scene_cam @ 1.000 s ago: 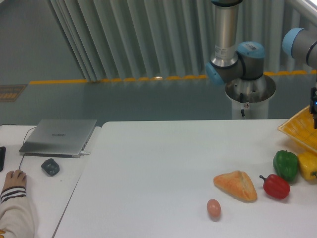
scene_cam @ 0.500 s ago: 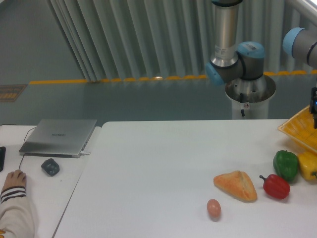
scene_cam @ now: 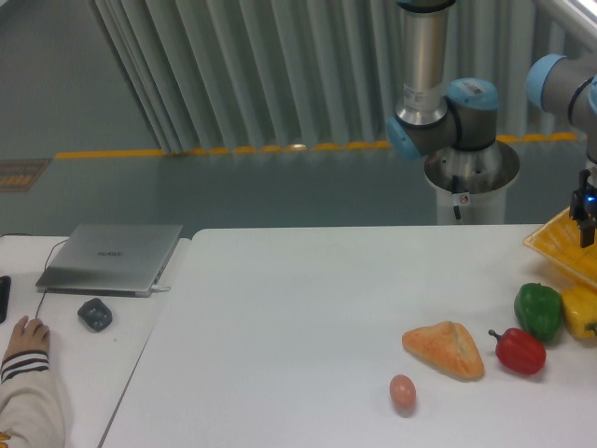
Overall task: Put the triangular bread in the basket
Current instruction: 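Move the gripper down over the triangular bread roll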
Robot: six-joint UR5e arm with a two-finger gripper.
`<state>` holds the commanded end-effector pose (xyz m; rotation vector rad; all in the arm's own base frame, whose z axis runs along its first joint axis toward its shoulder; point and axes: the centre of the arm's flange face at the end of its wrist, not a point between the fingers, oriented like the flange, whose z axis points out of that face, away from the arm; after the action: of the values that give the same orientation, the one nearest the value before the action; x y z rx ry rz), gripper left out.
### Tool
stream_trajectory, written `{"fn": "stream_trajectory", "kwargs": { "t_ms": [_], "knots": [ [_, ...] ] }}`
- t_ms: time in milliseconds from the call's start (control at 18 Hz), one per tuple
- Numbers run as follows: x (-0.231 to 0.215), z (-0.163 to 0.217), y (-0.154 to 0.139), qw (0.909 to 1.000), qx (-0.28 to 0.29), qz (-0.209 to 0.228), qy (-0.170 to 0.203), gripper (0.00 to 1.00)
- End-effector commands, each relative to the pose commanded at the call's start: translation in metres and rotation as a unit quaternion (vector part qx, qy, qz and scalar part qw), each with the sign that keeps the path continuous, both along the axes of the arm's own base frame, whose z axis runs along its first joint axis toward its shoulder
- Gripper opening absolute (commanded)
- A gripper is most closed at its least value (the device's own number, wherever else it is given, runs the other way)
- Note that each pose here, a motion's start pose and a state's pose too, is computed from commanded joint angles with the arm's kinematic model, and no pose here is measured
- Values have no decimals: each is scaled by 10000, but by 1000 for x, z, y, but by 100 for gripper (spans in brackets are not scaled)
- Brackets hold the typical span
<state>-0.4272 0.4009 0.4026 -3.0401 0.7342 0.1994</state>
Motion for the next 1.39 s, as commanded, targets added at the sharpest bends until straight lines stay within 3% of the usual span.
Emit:
{"fn": "stream_trajectory", "kwargs": {
  "t_ms": [444, 722, 944, 1111, 1389],
  "knots": [
    [38, -10, 48, 9989, 82, 456, -53, 100],
    [40, -21, 60, 9992, 16, 383, -88, 100],
    [43, -30, 72, 9976, 82, 685, -91, 100],
    [69, -37, 100, 9986, 119, 512, -34, 100],
    [120, -67, 143, 9993, -296, 188, 95, 100]
  ]
}}
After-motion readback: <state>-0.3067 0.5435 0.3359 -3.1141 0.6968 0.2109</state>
